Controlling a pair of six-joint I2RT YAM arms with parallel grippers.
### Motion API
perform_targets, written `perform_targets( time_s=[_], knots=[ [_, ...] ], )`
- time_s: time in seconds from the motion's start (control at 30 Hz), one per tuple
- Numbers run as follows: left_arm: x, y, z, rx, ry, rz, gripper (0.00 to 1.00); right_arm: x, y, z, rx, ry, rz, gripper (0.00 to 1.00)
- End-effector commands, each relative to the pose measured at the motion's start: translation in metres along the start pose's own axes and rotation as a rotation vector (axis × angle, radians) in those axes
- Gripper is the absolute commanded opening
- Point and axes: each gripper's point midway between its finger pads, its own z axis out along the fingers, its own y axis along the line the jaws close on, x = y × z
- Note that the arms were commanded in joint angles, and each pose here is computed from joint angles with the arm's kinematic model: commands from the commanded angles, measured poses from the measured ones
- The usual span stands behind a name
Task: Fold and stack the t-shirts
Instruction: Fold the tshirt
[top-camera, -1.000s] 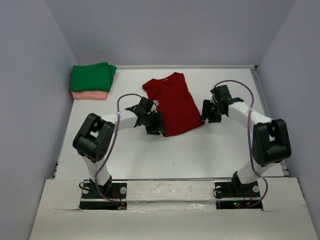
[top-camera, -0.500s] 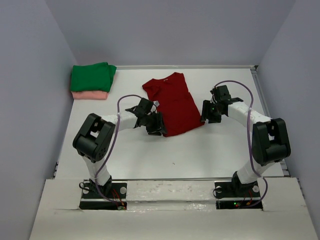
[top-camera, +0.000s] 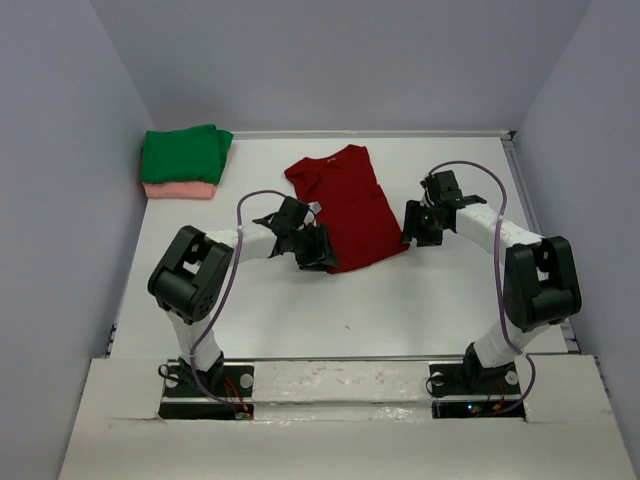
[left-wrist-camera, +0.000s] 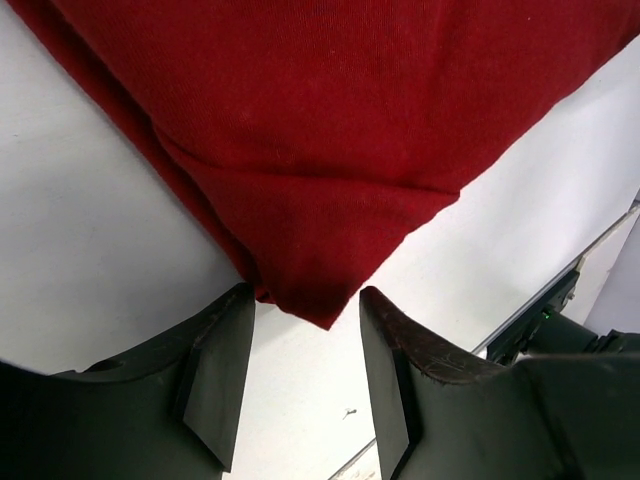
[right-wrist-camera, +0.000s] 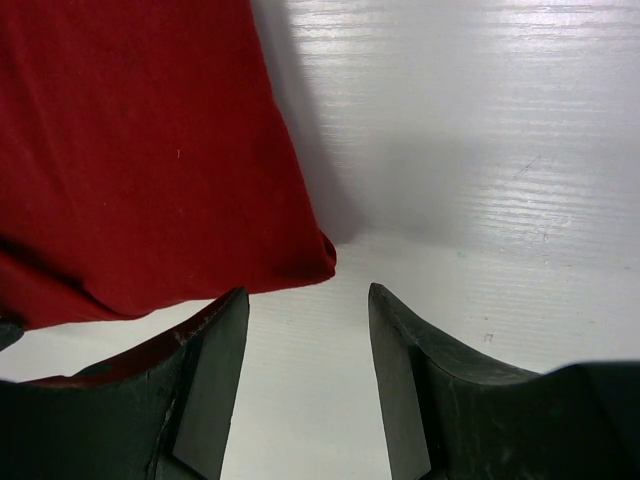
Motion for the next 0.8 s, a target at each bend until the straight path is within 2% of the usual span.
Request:
perform_targets(
  time_s=[0.0, 0.3, 0.37, 0.47, 0.57, 0.63, 0.77],
  knots=[
    [0.007, -0.009, 0.003, 0.051, 0.019, 0.002, 0.55, -0.012, 0.001, -0.003, -0.003, -0.043, 0.004, 0.57],
    [0.011, -0.004, 0.005, 0.046, 0.026, 0.007, 0.49, -0.003, -0.006, 0.008, 0.023, -0.007, 0.017, 0.57],
    [0.011, -0.004, 0.005, 0.046, 0.025, 0.007, 0.44, -0.001, -0.008, 0.010, 0.032, -0.001, 0.018, 0.57],
    [0.012, -0.003, 0.006, 0.047, 0.028, 0.011, 0.29, 0.000, -0.010, 0.010, 0.042, -0.001, 0.022, 0.57],
    [0.013, -0.002, 0.007, 0.046, 0.030, 0.010, 0.08, 0.001, -0.010, 0.011, 0.041, 0.002, 0.021, 0.57],
    [0.013, -0.001, 0.007, 0.045, 0.031, 0.011, 0.01, 0.002, -0.010, 0.011, 0.038, 0.007, 0.023, 0.57],
    [0.014, -0.001, 0.008, 0.045, 0.034, 0.013, 0.00, 0.003, -0.012, 0.015, 0.042, 0.010, 0.020, 0.57]
  ],
)
